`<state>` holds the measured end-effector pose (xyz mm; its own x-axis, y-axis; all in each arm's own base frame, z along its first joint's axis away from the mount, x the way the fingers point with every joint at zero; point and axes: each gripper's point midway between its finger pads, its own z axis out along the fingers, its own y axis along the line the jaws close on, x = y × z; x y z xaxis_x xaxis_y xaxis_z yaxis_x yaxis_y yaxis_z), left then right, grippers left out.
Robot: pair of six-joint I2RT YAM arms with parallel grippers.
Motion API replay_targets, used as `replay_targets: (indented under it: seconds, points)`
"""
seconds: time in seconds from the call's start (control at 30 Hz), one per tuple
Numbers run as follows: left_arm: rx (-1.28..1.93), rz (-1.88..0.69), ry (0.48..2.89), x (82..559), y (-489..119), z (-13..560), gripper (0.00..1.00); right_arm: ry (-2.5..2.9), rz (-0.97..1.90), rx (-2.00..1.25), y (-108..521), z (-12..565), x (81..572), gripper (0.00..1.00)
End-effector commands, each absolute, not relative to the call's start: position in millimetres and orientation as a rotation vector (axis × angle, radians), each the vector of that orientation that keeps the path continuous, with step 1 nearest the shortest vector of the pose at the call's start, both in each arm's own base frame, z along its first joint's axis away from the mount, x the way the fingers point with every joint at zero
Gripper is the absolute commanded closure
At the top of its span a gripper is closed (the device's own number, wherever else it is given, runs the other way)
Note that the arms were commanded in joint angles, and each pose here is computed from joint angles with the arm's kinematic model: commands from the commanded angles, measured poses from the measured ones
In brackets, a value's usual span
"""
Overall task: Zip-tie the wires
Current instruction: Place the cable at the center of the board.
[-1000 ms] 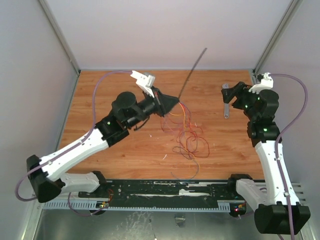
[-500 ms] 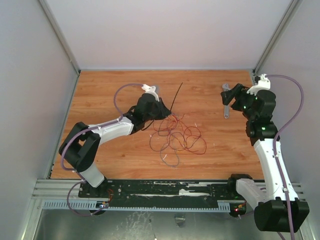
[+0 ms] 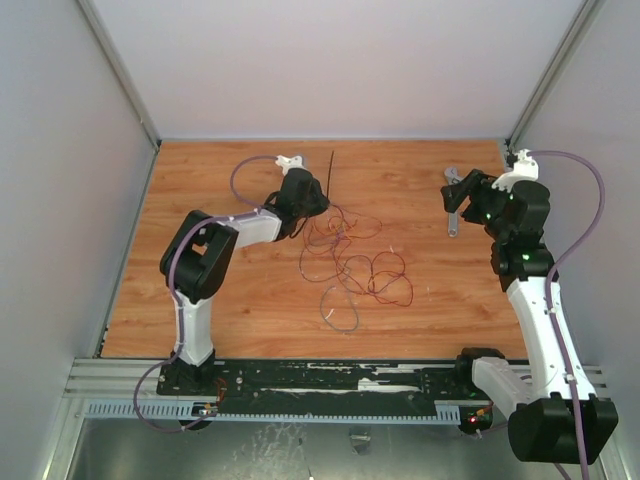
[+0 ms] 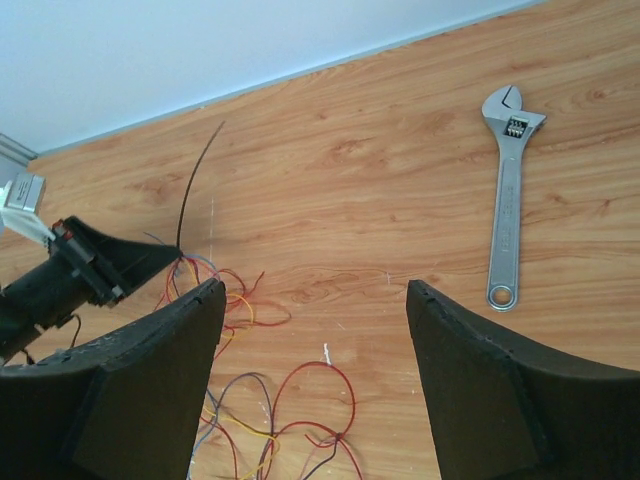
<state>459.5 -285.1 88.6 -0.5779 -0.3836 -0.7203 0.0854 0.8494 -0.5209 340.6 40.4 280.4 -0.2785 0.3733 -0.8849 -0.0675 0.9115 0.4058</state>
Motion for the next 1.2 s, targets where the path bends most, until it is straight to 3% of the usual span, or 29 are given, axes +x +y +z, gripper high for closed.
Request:
replay_targets:
  seconds: [0.0,0.47,0.63,1.0,1.17]
  points:
    - [-0.280,-0.544,2.054,500,-268,87,1.00,1.819,0.388,0.237,31,273,342,0.25]
    - [-0.277,-0.418,2.073,553,-252,56,1.00,1.843,0.385,0.232,31,262,351,0.25]
    - [-0.248,-0.382,2.070,556,-247,59,0.93,1.846,0.386,0.221,32,262,352,0.24]
    - [-0.231,-0.383,2.017,539,-226,101,0.40,1.830,0.378,0.194,31,263,344,0.17]
    - [-0.217,-0.460,1.922,521,-218,145,0.24,1.841,0.397,0.185,33,257,342,0.15]
